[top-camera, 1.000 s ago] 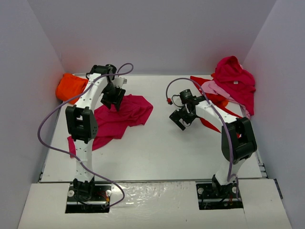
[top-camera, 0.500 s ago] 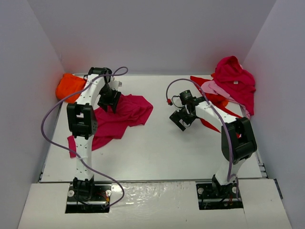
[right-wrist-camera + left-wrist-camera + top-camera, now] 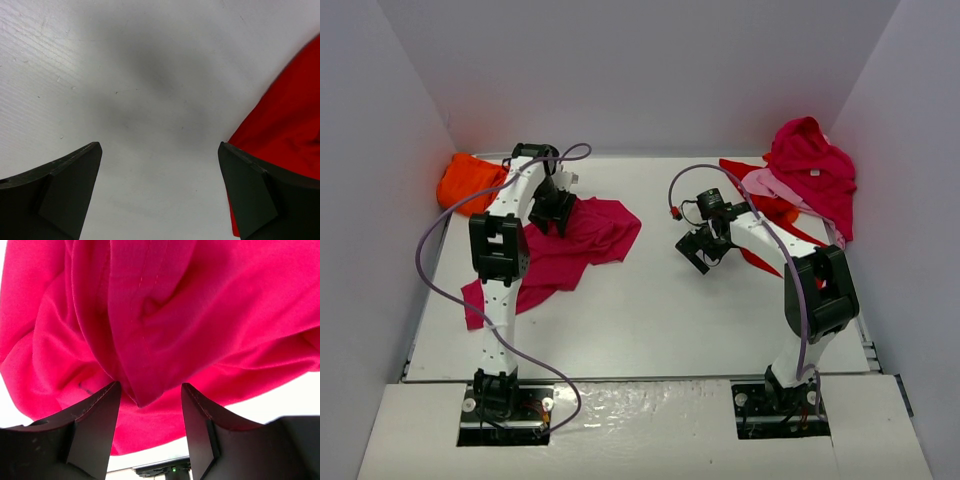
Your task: Fold and stack the t-shirts
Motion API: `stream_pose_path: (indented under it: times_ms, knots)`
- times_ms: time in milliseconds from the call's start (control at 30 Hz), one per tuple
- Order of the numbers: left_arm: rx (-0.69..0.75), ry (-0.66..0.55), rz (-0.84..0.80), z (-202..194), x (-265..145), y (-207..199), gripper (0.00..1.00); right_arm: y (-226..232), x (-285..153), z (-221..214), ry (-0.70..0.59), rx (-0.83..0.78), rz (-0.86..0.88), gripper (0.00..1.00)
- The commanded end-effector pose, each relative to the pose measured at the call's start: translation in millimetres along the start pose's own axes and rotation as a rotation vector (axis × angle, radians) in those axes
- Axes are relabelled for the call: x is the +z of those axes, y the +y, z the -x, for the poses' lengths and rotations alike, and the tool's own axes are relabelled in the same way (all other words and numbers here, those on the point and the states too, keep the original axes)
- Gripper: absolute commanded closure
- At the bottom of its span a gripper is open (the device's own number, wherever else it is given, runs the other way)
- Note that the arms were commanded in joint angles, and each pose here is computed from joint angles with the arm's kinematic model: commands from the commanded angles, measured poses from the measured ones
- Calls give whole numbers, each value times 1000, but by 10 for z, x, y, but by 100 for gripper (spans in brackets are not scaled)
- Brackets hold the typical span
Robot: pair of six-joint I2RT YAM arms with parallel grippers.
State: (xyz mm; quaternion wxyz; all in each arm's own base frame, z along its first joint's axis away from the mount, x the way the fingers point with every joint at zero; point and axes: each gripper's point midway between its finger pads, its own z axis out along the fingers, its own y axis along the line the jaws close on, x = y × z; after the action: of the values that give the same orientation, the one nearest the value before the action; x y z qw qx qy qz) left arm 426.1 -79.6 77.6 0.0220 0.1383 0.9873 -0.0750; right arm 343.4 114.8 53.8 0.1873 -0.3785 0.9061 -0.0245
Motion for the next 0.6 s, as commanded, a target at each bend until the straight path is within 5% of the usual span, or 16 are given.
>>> stream_pose_path:
  times_ms: [0, 67, 167, 200, 400, 567]
  knots:
    - [-15, -21, 6, -12, -250, -2, 53, -20, -12, 20, -7, 4, -23, 0]
    - [-17, -18, 13, -5, -235, 14, 60, -12, 2, 17, -6, 5, -22, 0]
    - [-15, -18, 13, 15, -209, 21, 96, -17, 4, 12, -5, 6, -24, 0]
    - [-16, -14, 13, 10, -200, 23, 100, -15, 6, 7, -4, 6, -23, 0]
    - [7, -93, 14, 68, -501, -30, 100, -13, 15, 12, -2, 1, -23, 0]
    - [150, -276, -27, 68, -1264, -366, 100, 54, 25, 100, -6, -28, -25, 0]
